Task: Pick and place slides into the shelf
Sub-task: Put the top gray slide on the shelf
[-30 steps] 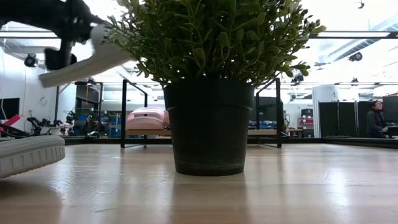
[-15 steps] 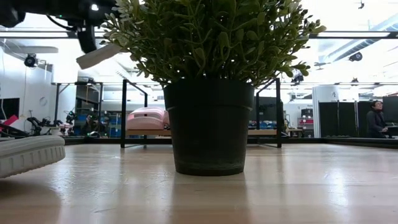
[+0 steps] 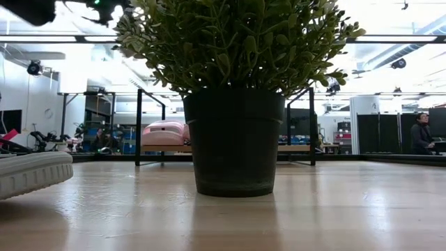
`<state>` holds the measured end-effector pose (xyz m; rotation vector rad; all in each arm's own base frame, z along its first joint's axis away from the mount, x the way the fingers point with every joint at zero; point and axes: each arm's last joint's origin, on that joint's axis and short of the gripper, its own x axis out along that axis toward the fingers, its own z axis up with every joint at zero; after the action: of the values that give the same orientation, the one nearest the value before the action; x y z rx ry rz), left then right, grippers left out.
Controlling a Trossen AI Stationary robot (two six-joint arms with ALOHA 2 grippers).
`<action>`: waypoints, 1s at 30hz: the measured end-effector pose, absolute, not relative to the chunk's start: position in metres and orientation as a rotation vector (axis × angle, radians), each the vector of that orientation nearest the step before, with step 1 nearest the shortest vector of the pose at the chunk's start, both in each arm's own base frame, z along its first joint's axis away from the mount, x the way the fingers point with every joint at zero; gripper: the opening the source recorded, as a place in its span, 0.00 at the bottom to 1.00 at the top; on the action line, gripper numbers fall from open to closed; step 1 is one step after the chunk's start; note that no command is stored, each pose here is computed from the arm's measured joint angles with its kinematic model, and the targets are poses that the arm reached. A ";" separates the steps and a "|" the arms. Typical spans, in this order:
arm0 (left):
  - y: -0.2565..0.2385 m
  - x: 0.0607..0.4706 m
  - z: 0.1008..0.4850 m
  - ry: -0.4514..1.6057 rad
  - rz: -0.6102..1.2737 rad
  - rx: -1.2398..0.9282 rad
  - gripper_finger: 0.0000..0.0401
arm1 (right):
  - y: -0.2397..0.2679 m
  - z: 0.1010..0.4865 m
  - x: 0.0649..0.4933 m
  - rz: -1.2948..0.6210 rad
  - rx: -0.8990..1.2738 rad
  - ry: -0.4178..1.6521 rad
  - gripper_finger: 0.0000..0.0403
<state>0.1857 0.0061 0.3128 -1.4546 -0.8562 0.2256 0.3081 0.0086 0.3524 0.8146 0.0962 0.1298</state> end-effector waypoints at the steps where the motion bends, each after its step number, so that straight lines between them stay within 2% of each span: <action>1: 0.006 0.190 0.317 -0.864 0.230 -1.457 0.00 | 0.009 0.352 0.308 0.129 0.811 0.097 0.39; 9: 0.005 0.224 0.361 -0.924 0.189 -1.473 0.00 | 0.007 0.352 0.309 0.118 0.784 0.093 0.49; 17: 0.002 0.258 0.375 -0.926 0.191 -1.487 0.00 | 0.001 0.351 0.309 0.037 0.739 0.067 0.59; 30: 0.004 0.284 0.382 -0.966 0.173 -1.568 0.00 | -0.005 0.342 0.308 -0.131 0.668 0.103 0.61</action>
<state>0.2836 0.0036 0.3821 -1.5682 -0.9664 0.1726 0.3081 -0.0053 0.3419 0.6683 0.1027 -0.1308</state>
